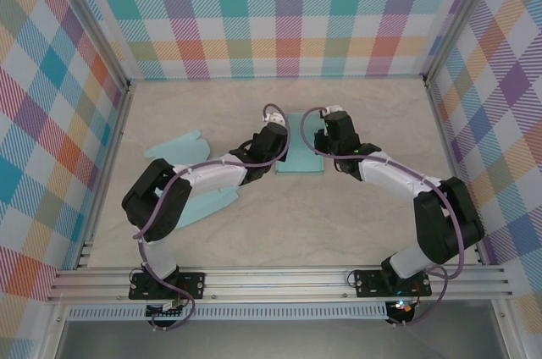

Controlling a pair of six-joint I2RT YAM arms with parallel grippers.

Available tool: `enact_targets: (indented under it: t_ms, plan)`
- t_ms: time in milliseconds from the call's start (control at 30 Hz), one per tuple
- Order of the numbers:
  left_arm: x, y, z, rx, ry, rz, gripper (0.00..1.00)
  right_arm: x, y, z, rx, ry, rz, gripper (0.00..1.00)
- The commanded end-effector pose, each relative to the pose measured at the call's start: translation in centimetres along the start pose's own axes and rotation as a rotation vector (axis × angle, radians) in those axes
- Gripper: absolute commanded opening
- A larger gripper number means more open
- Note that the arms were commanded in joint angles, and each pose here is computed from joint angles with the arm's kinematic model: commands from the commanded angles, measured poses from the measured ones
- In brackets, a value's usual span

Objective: Fold the paper box

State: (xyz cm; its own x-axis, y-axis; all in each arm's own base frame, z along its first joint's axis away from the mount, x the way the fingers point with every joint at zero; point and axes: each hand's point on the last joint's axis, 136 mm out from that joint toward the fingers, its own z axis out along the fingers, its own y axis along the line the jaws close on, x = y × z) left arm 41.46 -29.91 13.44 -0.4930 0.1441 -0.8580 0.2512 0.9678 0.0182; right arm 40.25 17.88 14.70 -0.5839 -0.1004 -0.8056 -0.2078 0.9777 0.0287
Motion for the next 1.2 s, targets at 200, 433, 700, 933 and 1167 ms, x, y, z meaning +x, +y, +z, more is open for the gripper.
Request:
enact_targets:
  t_ms: [200,433,700,933,1167]
  plan:
    - [-0.4,-2.3,0.2,0.050,-0.027,-0.160,0.08,-0.1,2.9,0.9,-0.122,-0.020,0.075,0.00]
    - [1.4,-3.2,0.9,0.059,0.017,-0.181,0.08,1.5,3.4,1.3,-0.133,0.012,0.109,0.00]
    - [2.7,-2.9,0.6,0.044,0.037,-0.191,0.08,3.1,3.1,0.7,-0.125,0.028,0.117,0.00]
    - [3.9,-2.2,0.0,0.030,0.052,-0.184,0.09,5.0,2.8,-0.3,-0.124,0.030,0.119,0.00]
    - [5.3,-1.1,-1.0,0.020,0.055,-0.206,0.17,8.2,2.3,-0.4,-0.112,0.058,0.124,0.00]
